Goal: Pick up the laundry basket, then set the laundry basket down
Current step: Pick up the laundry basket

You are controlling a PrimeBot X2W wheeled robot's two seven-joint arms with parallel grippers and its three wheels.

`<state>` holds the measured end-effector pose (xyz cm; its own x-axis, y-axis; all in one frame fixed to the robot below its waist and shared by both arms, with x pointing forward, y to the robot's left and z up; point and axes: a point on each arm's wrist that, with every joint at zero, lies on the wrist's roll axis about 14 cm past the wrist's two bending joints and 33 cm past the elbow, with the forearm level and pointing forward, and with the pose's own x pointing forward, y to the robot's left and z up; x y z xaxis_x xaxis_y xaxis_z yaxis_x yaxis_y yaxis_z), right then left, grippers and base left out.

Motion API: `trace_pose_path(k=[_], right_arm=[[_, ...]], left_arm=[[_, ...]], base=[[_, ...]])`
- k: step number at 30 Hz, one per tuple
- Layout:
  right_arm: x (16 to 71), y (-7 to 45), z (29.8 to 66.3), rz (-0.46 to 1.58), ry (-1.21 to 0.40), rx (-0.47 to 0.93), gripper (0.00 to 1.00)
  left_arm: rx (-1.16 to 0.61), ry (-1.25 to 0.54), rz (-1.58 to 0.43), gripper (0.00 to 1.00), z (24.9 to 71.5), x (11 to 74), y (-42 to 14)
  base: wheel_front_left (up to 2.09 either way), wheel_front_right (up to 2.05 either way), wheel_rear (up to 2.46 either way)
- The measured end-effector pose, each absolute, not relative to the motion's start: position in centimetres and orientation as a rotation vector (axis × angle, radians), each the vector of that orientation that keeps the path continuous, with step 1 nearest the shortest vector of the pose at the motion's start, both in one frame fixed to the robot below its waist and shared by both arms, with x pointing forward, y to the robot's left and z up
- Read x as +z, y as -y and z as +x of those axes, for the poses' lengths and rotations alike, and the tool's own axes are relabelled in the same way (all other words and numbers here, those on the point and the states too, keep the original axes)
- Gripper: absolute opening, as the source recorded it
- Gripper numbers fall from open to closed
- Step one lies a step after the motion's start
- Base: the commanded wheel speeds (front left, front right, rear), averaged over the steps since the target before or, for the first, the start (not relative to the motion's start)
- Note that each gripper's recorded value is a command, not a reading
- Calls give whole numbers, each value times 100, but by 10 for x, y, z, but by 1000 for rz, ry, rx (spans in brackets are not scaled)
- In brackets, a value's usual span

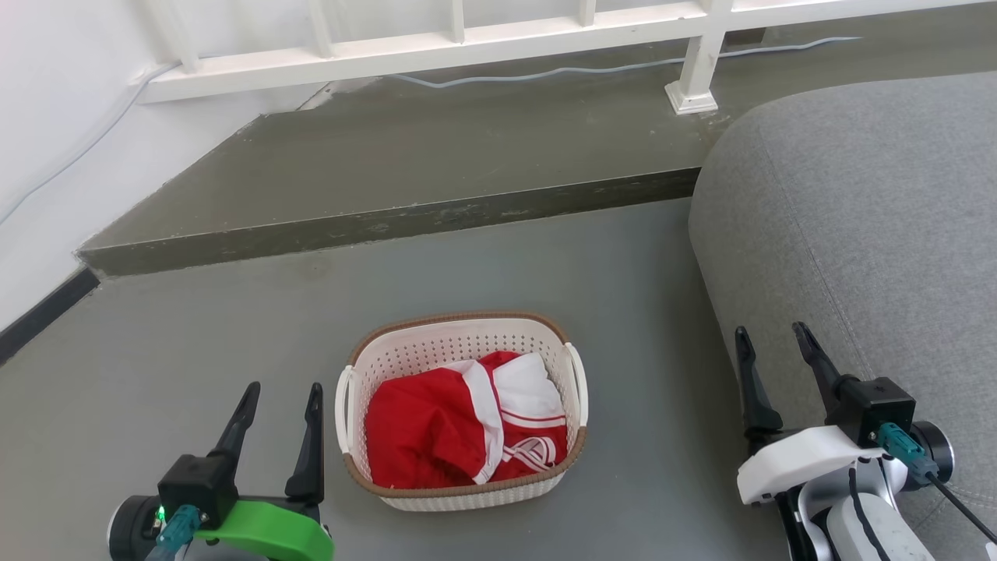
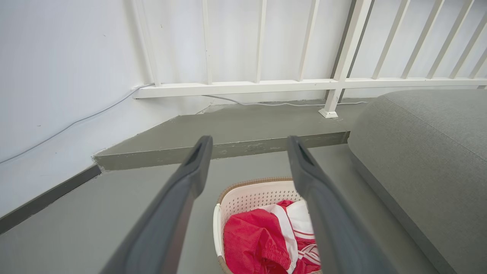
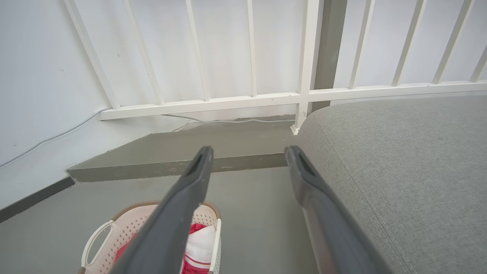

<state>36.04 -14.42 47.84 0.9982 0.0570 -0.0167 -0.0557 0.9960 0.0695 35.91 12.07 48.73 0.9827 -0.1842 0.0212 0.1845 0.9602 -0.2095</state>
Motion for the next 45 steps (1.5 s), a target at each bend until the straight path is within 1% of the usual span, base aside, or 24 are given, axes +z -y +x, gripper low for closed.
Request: trace_pose_path(k=[18,29,38,45], right_arm=[[475,143,361,77,-31,60,100],[459,139,368,89,-83,67,100],[441,133,383,94,-132,79,100],[425,126,400,95,-166,93,100]], left_arm=[[-172,-7,-219,100,357,484,-123],[-176,-59,-231,100,366,467,-119],[-173,-134,-241,100,376,441,-118],[-185,-169,-243,100,393,424,-116]], base=[[0,0,0],[0,0,0],[0,0,0],[0,0,0]])
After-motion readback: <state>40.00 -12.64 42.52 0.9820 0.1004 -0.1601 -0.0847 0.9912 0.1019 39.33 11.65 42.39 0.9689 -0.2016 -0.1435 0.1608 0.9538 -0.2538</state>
